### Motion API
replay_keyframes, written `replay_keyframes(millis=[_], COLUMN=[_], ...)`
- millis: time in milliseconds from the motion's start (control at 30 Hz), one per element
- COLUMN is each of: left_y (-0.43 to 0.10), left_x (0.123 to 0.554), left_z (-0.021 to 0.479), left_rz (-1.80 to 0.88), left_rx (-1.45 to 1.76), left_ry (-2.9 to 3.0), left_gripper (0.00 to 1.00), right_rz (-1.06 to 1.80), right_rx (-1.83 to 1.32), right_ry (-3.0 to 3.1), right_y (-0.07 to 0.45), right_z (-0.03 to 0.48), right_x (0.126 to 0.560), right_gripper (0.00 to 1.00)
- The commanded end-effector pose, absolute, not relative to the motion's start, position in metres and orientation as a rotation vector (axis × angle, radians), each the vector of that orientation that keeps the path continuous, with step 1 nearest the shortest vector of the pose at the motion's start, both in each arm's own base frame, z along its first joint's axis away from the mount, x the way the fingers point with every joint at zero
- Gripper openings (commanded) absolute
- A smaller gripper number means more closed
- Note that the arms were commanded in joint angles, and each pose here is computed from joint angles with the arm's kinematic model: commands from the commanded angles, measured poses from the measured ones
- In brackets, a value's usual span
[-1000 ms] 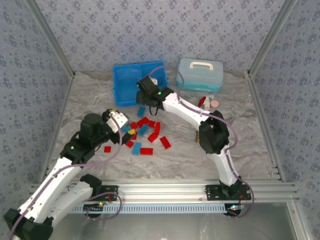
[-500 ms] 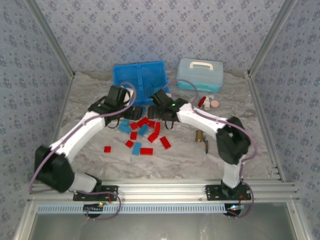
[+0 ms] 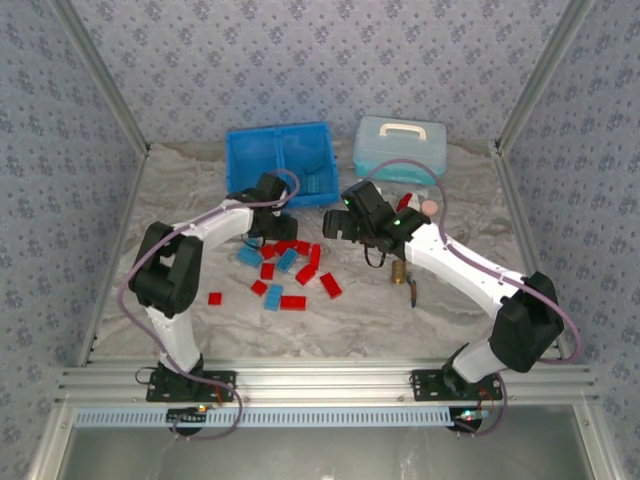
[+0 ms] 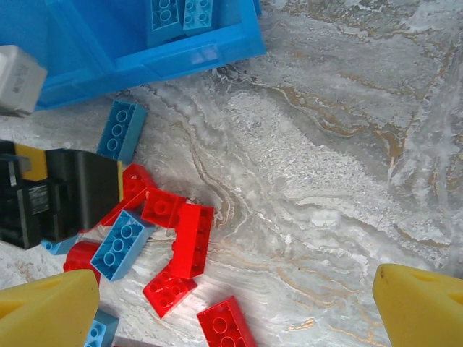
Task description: Sort the legos into containers by color
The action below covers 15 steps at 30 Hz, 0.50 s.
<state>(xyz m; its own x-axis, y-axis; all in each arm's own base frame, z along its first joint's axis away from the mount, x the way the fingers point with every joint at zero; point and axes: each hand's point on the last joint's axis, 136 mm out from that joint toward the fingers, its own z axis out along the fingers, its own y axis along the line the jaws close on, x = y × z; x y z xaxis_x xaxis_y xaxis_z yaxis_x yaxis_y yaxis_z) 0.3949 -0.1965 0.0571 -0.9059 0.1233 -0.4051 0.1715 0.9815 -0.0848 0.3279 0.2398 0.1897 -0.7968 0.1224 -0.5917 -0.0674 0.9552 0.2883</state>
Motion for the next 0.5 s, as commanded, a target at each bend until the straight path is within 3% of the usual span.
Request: replay_keyframes(millis=[0,167,467], left_y=[-0.202,-0.207,-0.211], left_x=[0.422,0.433,0.435], left_z=[0.070,0.055,0.034], left_rz=[-0.091,-0.067,-0.092], left_rx=[0.242,0.279,0.210], left_ry=[2.624,2.635,2.670], left_gripper=[0.76,0.70,0.50], right_rz=[0.361,0.356,0.336], right_rx=[0.027,0.038,0.055], right_ry=[2.448,2.456,2.456], right_y=[0.231,0.228,0.222], right_z=[0.194,0.192,0.192], right_x=[0.325,0.324,0.323], right_gripper=[1.00,1.00,1.00])
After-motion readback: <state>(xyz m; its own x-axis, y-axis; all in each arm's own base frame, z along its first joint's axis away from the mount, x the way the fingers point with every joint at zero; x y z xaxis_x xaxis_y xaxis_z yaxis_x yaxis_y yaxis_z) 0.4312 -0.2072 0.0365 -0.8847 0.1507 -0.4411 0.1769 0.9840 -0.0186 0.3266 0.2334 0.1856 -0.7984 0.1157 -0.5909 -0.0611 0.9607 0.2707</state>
